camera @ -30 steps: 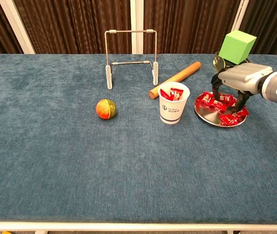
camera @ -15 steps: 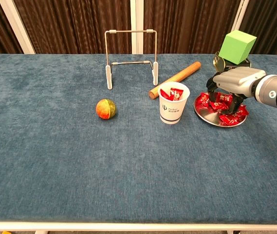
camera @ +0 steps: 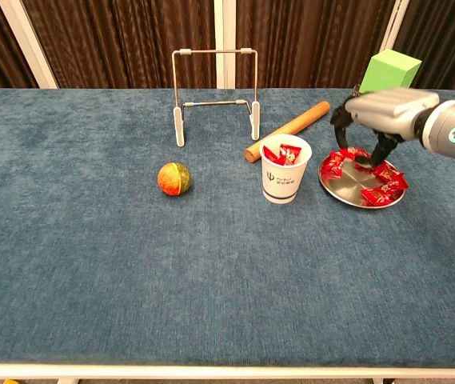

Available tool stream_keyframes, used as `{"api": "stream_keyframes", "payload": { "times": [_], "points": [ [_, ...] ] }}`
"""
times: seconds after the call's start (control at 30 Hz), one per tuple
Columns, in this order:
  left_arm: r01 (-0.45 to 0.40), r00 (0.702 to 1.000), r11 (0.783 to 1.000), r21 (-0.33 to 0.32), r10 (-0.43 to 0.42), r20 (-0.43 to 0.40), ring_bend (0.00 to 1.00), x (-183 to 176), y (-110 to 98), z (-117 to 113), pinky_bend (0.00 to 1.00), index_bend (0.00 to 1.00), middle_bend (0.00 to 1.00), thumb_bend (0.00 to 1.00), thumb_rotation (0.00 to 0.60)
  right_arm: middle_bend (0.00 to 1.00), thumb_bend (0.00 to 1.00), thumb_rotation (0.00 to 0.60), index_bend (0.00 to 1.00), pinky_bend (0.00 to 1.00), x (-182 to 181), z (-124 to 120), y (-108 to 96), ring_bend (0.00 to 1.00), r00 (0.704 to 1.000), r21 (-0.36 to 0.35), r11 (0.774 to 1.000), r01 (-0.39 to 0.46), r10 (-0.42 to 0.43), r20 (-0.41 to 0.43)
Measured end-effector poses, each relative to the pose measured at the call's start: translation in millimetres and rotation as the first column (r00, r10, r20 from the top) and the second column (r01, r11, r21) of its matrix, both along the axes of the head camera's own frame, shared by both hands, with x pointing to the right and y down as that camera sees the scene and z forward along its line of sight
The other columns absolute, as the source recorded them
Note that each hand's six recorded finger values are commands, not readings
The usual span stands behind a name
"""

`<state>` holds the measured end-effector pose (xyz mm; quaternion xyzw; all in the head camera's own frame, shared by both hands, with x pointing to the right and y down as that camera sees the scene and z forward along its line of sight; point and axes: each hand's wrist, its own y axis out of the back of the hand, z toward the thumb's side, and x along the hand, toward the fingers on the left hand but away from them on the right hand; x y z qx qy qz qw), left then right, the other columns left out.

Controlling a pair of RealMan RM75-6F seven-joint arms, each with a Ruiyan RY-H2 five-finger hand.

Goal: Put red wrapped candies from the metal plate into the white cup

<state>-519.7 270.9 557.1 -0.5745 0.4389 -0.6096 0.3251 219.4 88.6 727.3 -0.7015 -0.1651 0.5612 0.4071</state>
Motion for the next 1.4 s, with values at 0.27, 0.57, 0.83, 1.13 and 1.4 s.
{"api": "stream_keyframes", "payload": {
  "times": [0.27, 0.57, 0.83, 1.13, 1.4],
  "points": [
    [0.002, 1.0, 1.0, 0.004, -0.002, 0.002, 0.11, 0, 1, -2, 0.19, 0.32, 0.19, 0.0, 0.6, 0.13, 0.37, 0.6, 0.52, 0.0, -37, -64, -6, 0.0, 0.979, 0.072, 0.997, 0.033, -0.047, 0.2],
    [0.011, 1.0, 1.0, -0.001, -0.011, 0.001, 0.11, -2, 2, -1, 0.19, 0.32, 0.19, 0.0, 0.6, 0.12, 0.34, 0.6, 0.45, 0.0, -68, -51, -1, 0.0, 0.974, 0.048, 0.996, 0.081, -0.09, 0.206],
    [0.017, 1.0, 1.0, -0.003, -0.017, -0.001, 0.11, -3, 4, 0, 0.19, 0.32, 0.19, 0.0, 0.6, 0.1, 0.17, 0.6, 0.27, 0.0, -70, -39, 7, 0.0, 0.977, 0.033, 0.995, 0.09, -0.095, 0.189],
    [0.015, 1.0, 1.0, -0.001, -0.015, 0.0, 0.11, -3, 4, 0, 0.19, 0.32, 0.19, 0.0, 0.6, 0.11, 0.18, 0.6, 0.33, 0.0, -28, -38, -13, 0.0, 0.993, 0.064, 0.998, 0.016, -0.024, 0.116],
    [0.009, 1.0, 1.0, -0.004, -0.009, 0.004, 0.11, 0, 3, 0, 0.19, 0.32, 0.19, 0.0, 0.6, 0.11, 0.24, 0.6, 0.36, 0.0, 4, -5, -12, 0.0, 1.0, 0.025, 1.0, 0.019, -0.018, -0.021]
  ]
}}
